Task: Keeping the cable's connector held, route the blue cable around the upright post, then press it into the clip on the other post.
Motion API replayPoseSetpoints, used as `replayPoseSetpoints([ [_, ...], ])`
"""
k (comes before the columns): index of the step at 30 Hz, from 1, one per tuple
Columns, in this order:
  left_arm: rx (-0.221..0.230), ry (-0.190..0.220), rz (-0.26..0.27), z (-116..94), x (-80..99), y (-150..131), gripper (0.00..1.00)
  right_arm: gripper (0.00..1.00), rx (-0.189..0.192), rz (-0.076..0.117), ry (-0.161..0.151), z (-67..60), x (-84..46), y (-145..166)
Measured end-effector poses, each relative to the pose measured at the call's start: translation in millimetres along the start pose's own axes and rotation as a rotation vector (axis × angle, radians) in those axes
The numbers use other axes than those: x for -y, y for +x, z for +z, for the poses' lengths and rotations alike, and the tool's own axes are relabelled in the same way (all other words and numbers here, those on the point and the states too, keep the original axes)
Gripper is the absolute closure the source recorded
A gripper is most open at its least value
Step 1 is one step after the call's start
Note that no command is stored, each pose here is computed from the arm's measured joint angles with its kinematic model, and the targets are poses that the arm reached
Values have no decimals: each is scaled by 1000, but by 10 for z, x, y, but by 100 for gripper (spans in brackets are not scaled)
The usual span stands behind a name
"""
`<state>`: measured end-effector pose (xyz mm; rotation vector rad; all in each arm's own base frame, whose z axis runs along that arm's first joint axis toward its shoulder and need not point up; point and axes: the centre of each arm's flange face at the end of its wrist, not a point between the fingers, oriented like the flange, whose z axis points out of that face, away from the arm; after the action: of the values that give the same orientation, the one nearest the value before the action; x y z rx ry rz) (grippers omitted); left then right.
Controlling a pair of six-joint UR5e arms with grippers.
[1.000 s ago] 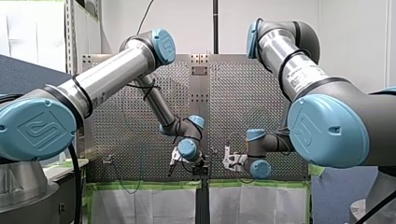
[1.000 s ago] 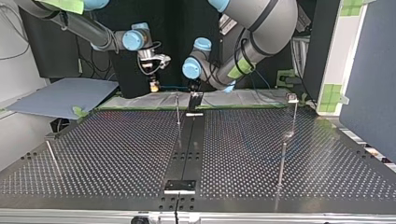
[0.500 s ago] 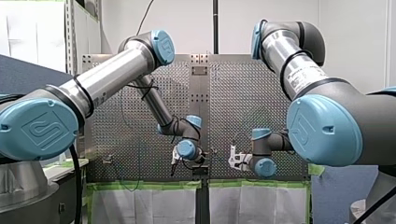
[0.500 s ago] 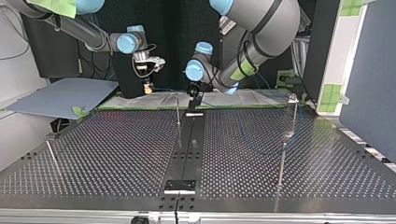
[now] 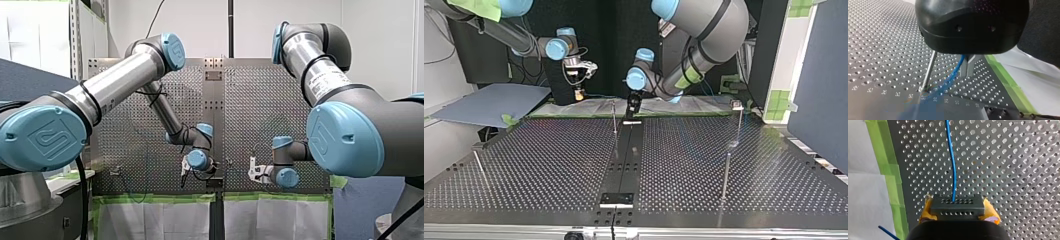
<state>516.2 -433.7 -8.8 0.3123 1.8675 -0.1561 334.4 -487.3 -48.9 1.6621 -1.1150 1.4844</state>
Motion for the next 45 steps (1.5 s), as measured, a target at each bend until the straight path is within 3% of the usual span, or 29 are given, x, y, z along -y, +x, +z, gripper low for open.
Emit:
replayPoseSetpoints([
  [7, 10, 35, -33, 32, -2, -19, 100, 100, 8, -3, -8, 23, -45, 13],
  [14, -5, 81, -22, 21, 33, -5, 100, 100, 32, -16, -17, 15, -85, 1],
  [25, -12, 167, -37, 8, 116, -2, 100, 100, 26, 1, -37, 88, -213, 58],
  [41, -10, 212, -45, 5, 138, -47, 100, 100, 27, 2, -41, 202, -244, 144],
  [45, -22, 232, -26, -11, 139, -57, 100, 100, 35, -2, -41, 194, -243, 138],
])
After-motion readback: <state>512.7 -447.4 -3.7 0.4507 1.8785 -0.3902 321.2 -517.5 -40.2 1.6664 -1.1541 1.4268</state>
